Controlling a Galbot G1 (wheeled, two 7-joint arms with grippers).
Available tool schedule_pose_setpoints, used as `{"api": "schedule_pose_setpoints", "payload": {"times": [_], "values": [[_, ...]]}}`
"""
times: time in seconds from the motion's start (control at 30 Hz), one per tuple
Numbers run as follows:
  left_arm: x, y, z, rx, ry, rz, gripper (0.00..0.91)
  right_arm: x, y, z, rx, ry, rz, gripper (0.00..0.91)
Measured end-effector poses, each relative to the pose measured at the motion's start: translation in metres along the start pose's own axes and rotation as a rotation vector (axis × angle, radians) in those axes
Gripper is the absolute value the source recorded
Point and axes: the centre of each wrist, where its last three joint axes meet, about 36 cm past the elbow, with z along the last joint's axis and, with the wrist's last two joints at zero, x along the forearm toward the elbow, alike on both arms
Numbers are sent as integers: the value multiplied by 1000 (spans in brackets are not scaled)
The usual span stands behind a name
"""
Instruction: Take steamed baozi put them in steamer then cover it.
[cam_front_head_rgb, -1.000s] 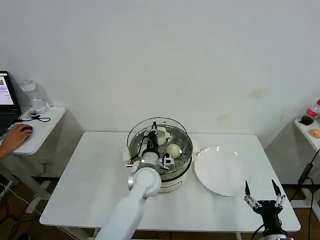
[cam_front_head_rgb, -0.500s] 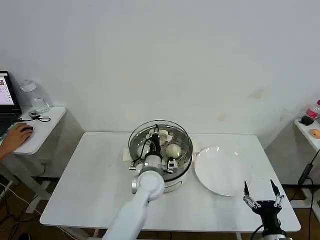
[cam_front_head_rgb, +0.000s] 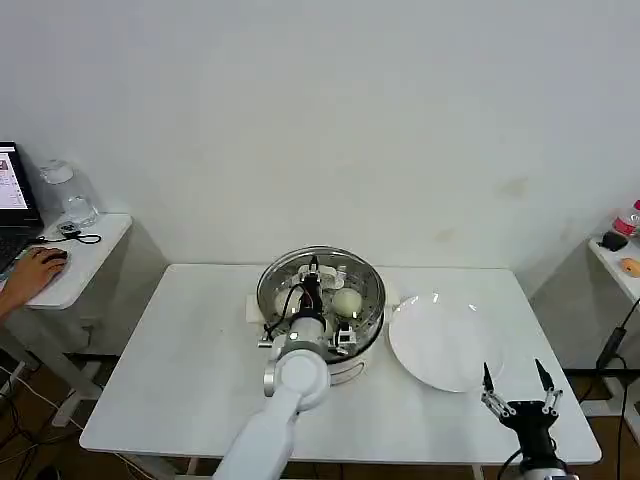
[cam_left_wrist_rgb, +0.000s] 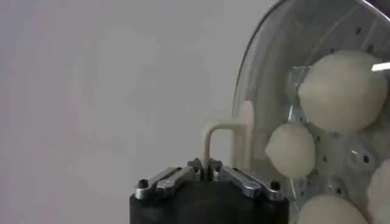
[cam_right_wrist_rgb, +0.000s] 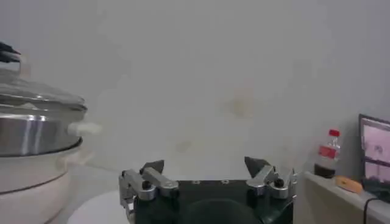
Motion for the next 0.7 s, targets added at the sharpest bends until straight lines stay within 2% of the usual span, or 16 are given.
{"api": "schedule_pose_setpoints", "payload": {"times": [0.43,0.47,0.5,0.7], "values": [[0,-4,-5,-5,-4,12,0,0,2,1,-1,2,-4,907],[0,-4,-4,-5,-3,13,877,0,2,1,-2,2,-5,907],[0,-5,-4,-4,-2,14,907,0,2,1,-2,2,-6,907],[1,-2,-4,14,0,12,907,-1,3,1,-1,2,-9,907]]}}
